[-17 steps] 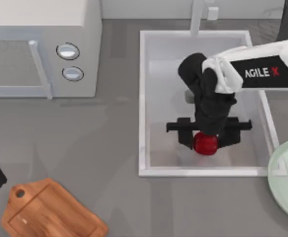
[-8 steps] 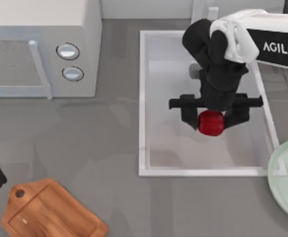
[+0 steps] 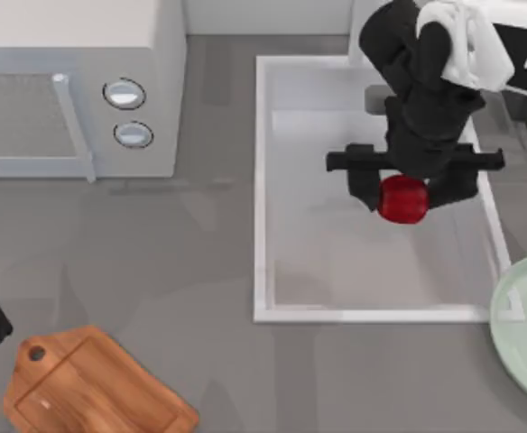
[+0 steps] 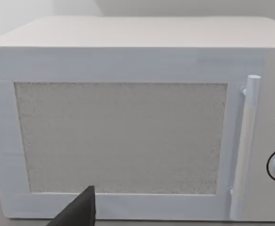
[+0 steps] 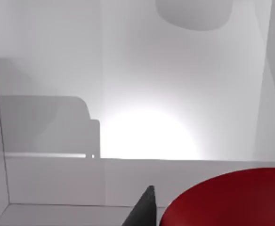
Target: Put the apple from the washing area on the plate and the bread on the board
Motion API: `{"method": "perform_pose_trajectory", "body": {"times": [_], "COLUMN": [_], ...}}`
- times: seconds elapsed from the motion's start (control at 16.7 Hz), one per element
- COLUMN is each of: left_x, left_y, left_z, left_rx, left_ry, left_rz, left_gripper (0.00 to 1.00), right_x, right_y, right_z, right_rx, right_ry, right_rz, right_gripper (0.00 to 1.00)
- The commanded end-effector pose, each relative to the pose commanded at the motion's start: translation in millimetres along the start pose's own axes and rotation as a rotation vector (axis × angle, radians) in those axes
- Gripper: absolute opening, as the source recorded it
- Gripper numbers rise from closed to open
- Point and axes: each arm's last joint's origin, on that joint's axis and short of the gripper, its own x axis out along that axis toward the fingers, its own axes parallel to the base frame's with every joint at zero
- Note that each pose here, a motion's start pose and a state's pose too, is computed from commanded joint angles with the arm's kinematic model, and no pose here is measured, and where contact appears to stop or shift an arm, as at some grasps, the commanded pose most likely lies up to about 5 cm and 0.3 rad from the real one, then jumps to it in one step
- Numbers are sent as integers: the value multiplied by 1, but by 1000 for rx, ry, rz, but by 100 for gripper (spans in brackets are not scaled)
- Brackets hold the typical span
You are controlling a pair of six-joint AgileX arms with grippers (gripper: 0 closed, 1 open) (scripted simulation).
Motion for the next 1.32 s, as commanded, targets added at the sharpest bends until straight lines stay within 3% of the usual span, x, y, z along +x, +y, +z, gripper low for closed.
{"method": "perform_pose_trajectory", "body": {"times": [0.36, 0.84, 1.32], "left_x": [0, 0, 0], "left_y": [0, 0, 0], "left_z": [0, 0, 0], "left_rx": [0, 0, 0], "left_ry": [0, 0, 0], "left_rz": [0, 0, 0], "left_gripper": [100, 100, 100], "right_x": [-40, -71, -78], "right_y": [-57, -135, -168], "right_z": [-16, -69, -109], "right_rx": [1, 4, 7], "right_ry": [-6, 57, 107], "right_rz": [-7, -26, -26], "right_gripper": [0, 0, 0]}}
